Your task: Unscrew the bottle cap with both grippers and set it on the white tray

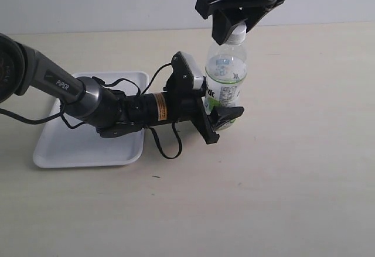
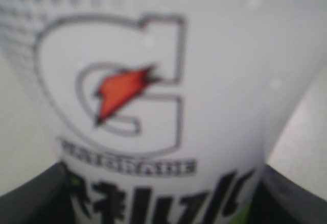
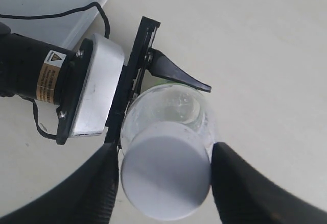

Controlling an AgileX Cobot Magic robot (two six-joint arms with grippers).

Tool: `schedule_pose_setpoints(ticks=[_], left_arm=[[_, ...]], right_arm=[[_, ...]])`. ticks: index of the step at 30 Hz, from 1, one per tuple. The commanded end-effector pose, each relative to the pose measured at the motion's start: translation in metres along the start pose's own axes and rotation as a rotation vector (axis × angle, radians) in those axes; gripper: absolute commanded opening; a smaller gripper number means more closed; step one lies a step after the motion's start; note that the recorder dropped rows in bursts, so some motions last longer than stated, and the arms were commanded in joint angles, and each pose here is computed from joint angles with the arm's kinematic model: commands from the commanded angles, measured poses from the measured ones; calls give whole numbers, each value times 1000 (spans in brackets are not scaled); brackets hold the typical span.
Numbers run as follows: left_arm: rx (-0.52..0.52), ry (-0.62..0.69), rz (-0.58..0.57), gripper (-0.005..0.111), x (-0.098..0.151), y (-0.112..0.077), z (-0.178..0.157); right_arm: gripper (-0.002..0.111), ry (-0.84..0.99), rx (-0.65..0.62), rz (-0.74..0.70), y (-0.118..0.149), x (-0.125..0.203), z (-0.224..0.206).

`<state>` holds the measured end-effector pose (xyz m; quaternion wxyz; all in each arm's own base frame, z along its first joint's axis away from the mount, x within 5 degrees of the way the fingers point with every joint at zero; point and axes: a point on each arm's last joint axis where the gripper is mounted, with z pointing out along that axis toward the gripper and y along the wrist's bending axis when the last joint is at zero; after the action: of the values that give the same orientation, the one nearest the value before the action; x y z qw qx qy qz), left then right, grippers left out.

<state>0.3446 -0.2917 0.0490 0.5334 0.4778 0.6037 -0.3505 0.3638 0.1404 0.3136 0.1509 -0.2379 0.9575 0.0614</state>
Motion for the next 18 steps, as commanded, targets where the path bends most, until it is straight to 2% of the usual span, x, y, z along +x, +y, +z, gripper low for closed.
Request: schedule_pose_setpoints(ticks=[1,18], left_arm=[[-8,-12,1,0,-5,2,0],[-8,-12,1,0,-5,2,0]], right_arm=[[52,-16,15,-5,0,-2,-4],[52,-14,44,-14,-3,-1,-6]])
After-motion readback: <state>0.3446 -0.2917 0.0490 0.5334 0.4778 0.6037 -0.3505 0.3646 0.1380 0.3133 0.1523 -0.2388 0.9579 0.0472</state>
